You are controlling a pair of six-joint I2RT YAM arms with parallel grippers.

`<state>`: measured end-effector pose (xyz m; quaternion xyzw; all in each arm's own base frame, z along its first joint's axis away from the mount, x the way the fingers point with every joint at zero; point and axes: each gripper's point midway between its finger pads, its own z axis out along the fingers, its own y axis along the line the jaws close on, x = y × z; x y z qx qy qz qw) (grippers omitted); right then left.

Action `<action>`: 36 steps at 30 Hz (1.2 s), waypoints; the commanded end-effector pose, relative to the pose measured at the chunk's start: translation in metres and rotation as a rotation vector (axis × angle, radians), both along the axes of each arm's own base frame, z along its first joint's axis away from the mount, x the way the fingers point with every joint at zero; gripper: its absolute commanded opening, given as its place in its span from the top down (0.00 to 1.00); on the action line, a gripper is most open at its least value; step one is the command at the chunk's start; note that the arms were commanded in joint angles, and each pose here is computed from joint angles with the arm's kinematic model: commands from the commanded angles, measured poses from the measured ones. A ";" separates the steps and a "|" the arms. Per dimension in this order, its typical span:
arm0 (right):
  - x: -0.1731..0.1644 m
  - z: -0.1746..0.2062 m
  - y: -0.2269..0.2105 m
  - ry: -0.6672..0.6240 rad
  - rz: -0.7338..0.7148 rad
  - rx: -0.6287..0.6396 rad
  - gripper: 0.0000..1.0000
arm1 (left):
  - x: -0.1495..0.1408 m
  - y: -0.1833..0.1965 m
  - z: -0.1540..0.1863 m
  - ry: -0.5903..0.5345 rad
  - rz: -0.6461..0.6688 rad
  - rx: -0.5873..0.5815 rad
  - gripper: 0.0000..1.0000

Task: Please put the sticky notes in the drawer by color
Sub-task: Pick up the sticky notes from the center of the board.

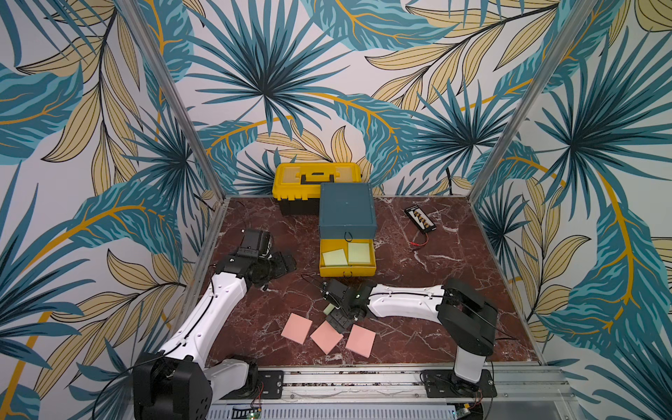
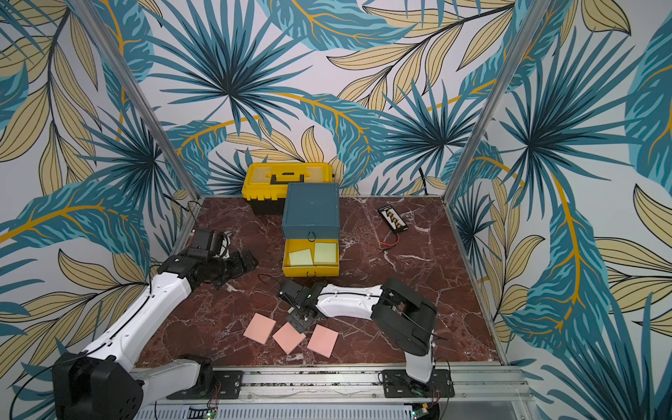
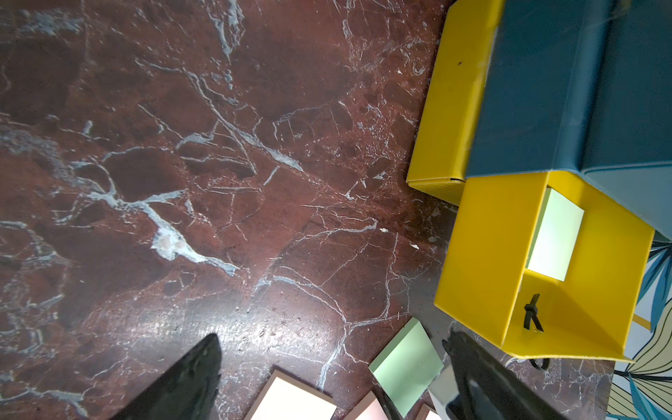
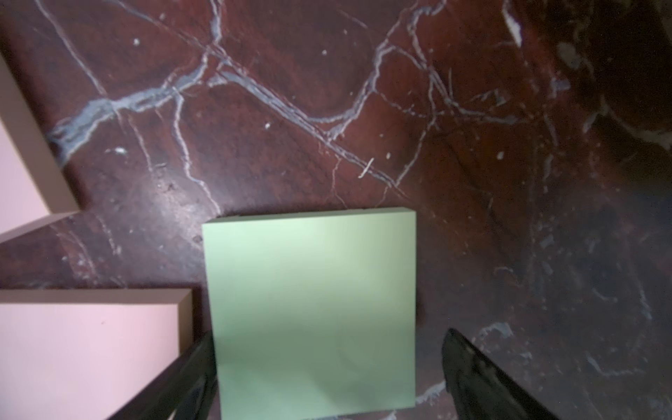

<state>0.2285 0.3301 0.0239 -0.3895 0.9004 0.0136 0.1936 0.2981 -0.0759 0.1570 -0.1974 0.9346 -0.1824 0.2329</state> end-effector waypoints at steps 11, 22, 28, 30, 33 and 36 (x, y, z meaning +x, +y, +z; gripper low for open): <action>-0.001 -0.030 -0.007 0.089 -0.011 -0.028 0.05 | -0.004 0.005 0.003 -0.004 0.020 0.005 0.01; -0.003 -0.041 -0.010 0.135 -0.033 -0.036 0.05 | -0.003 0.004 0.001 -0.003 0.019 0.003 0.01; -0.006 -0.043 -0.007 0.167 -0.023 -0.047 0.04 | -0.004 0.004 0.002 -0.009 0.018 0.002 0.01; -0.006 -0.044 -0.008 0.181 -0.028 -0.058 0.04 | -0.005 0.005 0.002 -0.008 0.019 0.002 0.01; -0.007 -0.043 -0.008 0.181 -0.031 -0.056 0.04 | -0.006 0.005 0.004 -0.015 0.021 0.003 0.01; -0.007 -0.044 -0.009 0.184 -0.036 -0.064 0.05 | -0.007 0.005 0.005 -0.015 0.022 0.002 0.01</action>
